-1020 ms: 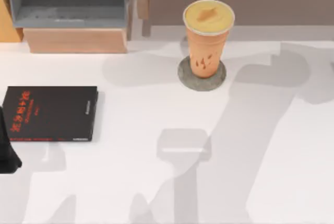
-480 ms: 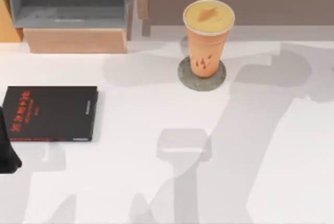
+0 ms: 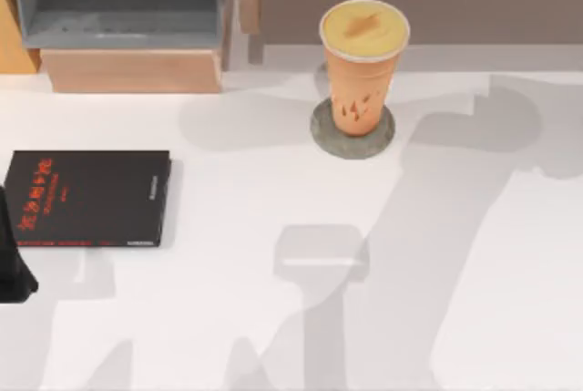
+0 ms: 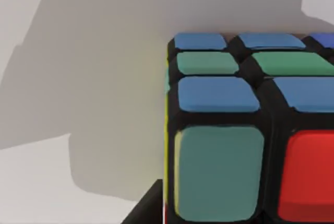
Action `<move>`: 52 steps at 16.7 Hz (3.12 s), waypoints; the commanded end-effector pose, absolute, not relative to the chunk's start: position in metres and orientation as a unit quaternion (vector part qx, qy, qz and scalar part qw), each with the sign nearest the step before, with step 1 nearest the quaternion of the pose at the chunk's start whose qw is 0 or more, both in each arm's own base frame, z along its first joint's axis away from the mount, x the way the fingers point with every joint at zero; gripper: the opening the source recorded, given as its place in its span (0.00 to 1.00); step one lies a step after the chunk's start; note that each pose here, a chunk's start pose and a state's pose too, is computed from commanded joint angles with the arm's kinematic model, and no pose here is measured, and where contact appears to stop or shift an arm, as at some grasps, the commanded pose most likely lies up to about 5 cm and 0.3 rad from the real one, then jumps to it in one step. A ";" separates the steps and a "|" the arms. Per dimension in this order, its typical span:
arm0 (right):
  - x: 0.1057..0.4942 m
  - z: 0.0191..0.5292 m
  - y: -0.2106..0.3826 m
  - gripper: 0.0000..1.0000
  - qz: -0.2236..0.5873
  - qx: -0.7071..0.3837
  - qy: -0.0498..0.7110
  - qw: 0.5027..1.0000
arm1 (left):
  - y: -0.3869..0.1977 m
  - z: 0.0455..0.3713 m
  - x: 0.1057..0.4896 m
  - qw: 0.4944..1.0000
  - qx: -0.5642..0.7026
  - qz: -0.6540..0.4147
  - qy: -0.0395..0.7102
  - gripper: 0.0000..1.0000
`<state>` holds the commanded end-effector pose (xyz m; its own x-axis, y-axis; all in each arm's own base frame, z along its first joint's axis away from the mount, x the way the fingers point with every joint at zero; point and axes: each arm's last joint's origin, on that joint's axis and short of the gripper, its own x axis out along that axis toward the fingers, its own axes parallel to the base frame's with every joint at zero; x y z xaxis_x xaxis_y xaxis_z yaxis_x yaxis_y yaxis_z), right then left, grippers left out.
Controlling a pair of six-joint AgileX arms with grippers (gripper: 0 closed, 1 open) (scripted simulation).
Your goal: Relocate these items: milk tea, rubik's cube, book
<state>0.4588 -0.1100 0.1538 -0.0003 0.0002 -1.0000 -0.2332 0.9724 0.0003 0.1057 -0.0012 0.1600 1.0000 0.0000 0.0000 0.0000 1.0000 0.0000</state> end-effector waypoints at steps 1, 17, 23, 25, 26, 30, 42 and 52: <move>0.459 0.154 -0.110 0.00 0.083 -0.083 0.702 0.702 | -0.001 0.160 0.106 1.000 0.000 0.000 0.000 1.00; 0.459 0.184 -0.110 0.00 0.083 -0.083 0.702 0.702 | -0.001 0.160 0.106 1.000 0.000 0.000 0.000 1.00; 0.455 0.201 -0.071 0.00 0.067 -0.106 0.678 0.724 | -0.001 0.160 0.106 1.000 0.000 0.000 0.000 1.00; 0.449 0.219 -0.035 0.00 0.053 -0.129 0.644 0.753 | -0.001 0.160 0.106 1.000 0.000 0.000 0.000 1.00; 0.444 0.230 -0.015 0.00 0.047 -0.140 0.618 0.772 | -0.001 0.160 0.106 1.000 0.000 0.000 0.000 1.00; 0.410 0.285 0.068 0.00 0.031 -0.165 0.460 0.872 | -0.001 0.160 0.106 1.000 0.000 0.000 0.000 1.00; 0.349 0.395 0.168 0.00 0.003 -0.006 0.009 1.000 | -0.001 0.160 0.106 1.000 0.000 0.000 0.000 1.00; 0.347 0.424 0.155 0.00 0.008 0.013 -0.037 0.999 | -0.001 0.160 0.106 1.000 0.000 0.000 0.000 1.00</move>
<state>0.3468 0.1547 0.4244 0.9971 0.0149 0.0749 -0.0169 0.9995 0.0261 0.1057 -0.0012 0.1600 1.0000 0.0000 0.0000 0.0000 1.0000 0.0000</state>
